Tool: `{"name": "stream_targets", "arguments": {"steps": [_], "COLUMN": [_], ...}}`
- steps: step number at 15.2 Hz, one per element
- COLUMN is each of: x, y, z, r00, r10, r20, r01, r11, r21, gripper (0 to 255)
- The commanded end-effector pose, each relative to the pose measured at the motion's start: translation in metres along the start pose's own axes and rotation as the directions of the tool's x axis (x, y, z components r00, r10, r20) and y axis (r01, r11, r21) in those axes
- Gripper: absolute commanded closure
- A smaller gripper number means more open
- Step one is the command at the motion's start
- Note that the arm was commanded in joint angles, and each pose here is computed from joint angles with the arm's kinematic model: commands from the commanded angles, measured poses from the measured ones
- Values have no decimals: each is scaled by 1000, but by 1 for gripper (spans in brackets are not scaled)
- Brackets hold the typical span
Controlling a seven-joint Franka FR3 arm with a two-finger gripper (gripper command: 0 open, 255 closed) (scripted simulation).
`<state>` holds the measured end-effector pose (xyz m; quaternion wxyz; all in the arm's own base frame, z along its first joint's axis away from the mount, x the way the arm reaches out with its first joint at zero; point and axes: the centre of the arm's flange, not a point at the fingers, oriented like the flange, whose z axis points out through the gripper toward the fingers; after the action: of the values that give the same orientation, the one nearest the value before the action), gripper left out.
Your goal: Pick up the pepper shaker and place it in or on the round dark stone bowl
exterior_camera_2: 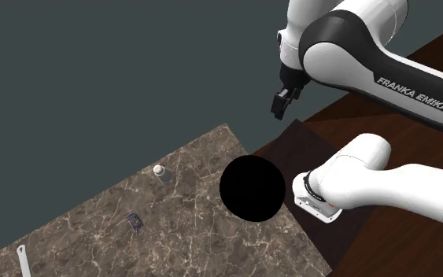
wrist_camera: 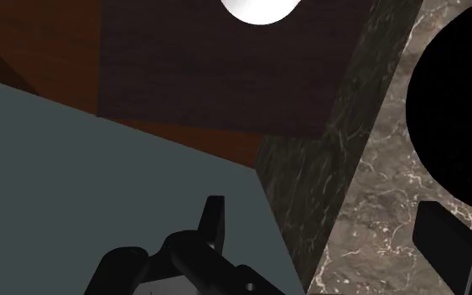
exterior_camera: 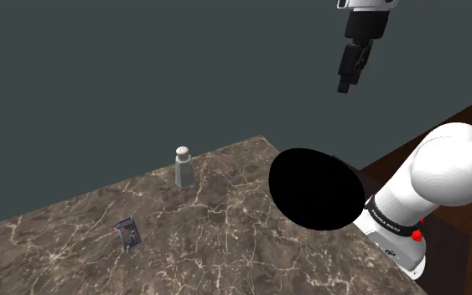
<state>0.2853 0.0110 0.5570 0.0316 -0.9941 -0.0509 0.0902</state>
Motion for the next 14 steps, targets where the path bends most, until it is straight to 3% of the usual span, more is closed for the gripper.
{"name": "stream_targets", "arguments": {"steps": [1,14], "x": [0,86], "y": [0,-147], "z": [0,35], "r00": [1000,991], "r10": [0,-111], "r20": [0,-73], "r01": [0,105], "r11": [1000,991], "r21": [0,-79], "gripper": [0,0]}}
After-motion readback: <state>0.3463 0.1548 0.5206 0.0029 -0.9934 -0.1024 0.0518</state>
